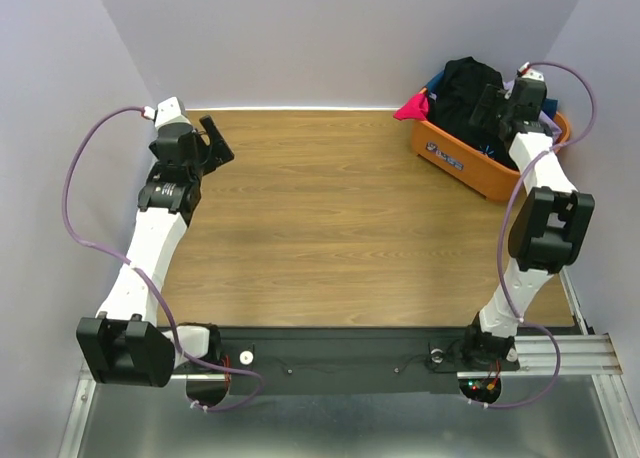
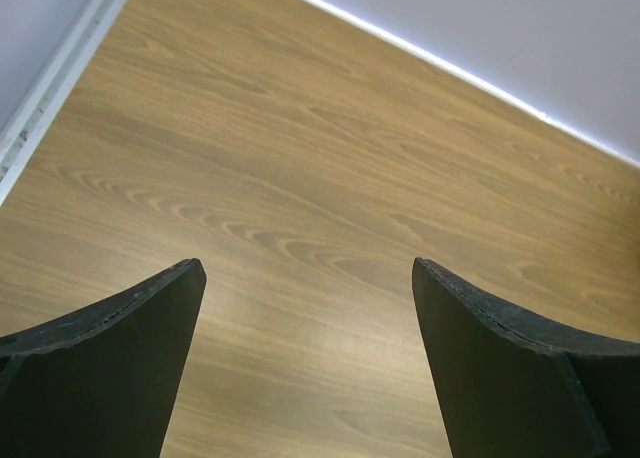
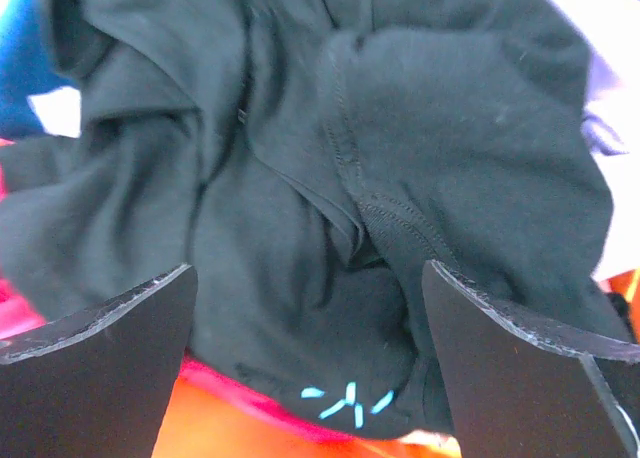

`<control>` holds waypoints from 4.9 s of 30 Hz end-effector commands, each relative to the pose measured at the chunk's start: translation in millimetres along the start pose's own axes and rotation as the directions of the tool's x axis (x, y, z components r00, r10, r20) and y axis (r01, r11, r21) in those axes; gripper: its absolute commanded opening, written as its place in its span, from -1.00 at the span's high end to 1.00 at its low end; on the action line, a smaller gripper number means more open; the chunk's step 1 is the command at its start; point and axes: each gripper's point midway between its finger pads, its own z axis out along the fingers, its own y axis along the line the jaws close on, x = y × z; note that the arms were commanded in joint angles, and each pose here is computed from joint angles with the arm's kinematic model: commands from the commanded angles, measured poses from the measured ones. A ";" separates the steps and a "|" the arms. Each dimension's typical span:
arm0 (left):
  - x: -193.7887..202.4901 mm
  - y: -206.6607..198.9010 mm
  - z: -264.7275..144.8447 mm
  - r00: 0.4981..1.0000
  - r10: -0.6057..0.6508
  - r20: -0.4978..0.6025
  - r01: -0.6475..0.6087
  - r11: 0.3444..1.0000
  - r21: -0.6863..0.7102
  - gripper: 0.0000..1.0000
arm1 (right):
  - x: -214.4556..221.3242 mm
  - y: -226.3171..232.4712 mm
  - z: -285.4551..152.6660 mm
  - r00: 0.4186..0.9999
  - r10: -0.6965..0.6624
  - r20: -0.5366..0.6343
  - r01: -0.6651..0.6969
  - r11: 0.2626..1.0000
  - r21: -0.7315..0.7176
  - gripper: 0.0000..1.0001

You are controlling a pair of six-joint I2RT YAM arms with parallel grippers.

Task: Fold and stack the t-shirts
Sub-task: Grab the tshirt from the pile, then move the tshirt to the center of the board, then flatten the tshirt out

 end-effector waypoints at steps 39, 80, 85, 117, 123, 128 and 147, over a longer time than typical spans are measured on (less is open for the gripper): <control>-39.6 -31.3 5.3 0.997 0.050 0.058 -0.056 0.994 0.092 -0.92 | -241.0 57.0 -219.9 0.849 0.108 0.517 0.032 0.967 -0.254 0.99; 29.0 17.9 -63.9 0.998 -0.020 -0.065 0.019 1.000 -0.007 -0.88 | 122.4 162.5 -238.7 0.973 -0.127 -0.191 -0.013 0.801 -0.599 -0.96; 86.1 56.9 -44.4 0.976 -0.073 -0.206 0.026 0.975 -0.223 -0.90 | 156.1 165.9 -222.9 0.941 -0.188 -0.282 -0.025 0.792 -0.610 -0.96; 217.7 131.9 13.0 0.890 -0.389 -0.236 0.200 0.800 -0.565 -0.62 | 211.5 160.0 -208.6 0.883 -0.281 -0.376 -0.022 0.776 -0.631 -0.89; 222.5 136.8 18.5 0.889 -0.381 -0.253 0.181 0.801 -0.571 -0.41 | 209.9 157.4 -208.9 0.888 -0.276 -0.368 -0.014 0.783 -0.621 -0.89; 228.1 139.7 28.1 0.886 -0.370 -0.280 0.157 0.806 -0.570 -0.09 | 208.3 158.4 -208.0 0.890 -0.271 -0.367 -0.017 0.785 -0.620 -0.89; 165.0 95.2 31.8 0.903 -0.343 -0.258 0.221 0.887 -0.405 1.00 | 213.2 178.7 -216.1 0.876 -0.338 -0.343 0.016 0.733 -0.680 -0.86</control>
